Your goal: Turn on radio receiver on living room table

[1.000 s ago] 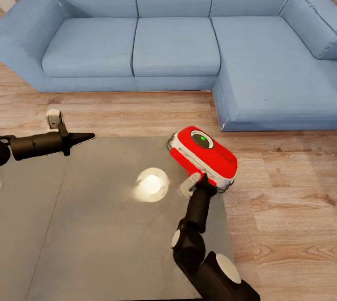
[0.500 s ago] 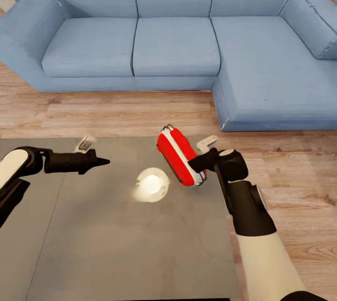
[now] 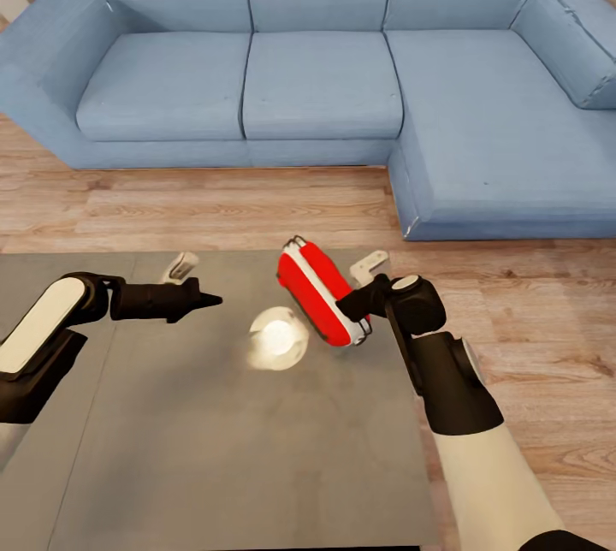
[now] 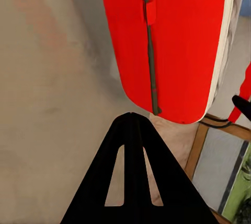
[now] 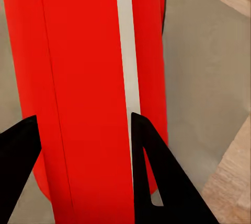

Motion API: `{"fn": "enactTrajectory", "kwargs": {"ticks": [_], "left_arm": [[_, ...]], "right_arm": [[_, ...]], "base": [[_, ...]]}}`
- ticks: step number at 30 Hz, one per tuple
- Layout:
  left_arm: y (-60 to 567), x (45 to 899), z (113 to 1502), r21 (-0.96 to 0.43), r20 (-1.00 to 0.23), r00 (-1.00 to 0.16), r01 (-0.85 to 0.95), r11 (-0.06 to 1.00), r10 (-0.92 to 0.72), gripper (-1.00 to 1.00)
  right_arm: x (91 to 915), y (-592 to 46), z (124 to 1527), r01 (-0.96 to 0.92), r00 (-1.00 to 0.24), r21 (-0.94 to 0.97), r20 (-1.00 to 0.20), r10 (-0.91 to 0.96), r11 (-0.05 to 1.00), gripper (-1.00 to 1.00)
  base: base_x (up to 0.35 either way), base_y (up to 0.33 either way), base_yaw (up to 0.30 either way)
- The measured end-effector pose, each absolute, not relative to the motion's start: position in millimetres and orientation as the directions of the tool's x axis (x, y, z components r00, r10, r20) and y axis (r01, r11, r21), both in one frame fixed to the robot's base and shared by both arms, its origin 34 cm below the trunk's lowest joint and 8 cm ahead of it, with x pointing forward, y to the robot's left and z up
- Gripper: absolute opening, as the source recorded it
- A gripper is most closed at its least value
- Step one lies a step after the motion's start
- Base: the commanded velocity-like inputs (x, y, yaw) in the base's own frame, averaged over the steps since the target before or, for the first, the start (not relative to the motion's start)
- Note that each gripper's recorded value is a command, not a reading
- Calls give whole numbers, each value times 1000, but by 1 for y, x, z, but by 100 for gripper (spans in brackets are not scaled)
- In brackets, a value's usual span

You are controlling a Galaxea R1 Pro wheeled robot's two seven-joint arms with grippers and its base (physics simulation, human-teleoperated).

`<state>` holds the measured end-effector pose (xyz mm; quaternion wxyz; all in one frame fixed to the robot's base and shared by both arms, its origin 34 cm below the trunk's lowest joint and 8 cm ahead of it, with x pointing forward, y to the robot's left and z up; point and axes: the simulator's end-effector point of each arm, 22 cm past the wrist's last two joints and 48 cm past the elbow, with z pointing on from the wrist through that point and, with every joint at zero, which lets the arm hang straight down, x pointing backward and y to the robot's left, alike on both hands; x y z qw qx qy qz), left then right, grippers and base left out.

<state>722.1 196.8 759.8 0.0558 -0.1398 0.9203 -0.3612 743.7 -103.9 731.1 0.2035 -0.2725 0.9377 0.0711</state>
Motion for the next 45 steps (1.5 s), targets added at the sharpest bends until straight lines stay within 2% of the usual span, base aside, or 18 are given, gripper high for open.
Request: {"fn": "enactTrajectory", "kwargs": {"ticks": [13, 23, 45], "left_arm": [[197, 720, 754, -678, 15, -952, -234, 696, -306, -100], [198, 722, 754, -677, 15, -951, -238, 696, -310, -100], [197, 722, 754, -678, 15, -950, -238, 695, -311, -100]], "right_arm": [[738, -100, 724, -554, -769, 32, -403, -497, 832, -100], [688, -120, 678, -560, -806, 57, -270, -527, 827, -100], [635, -115, 665, -596, -791, 84, -229, -567, 799, -100]], "base": [[0, 0, 0], [0, 0, 0], [0, 0, 0]]}}
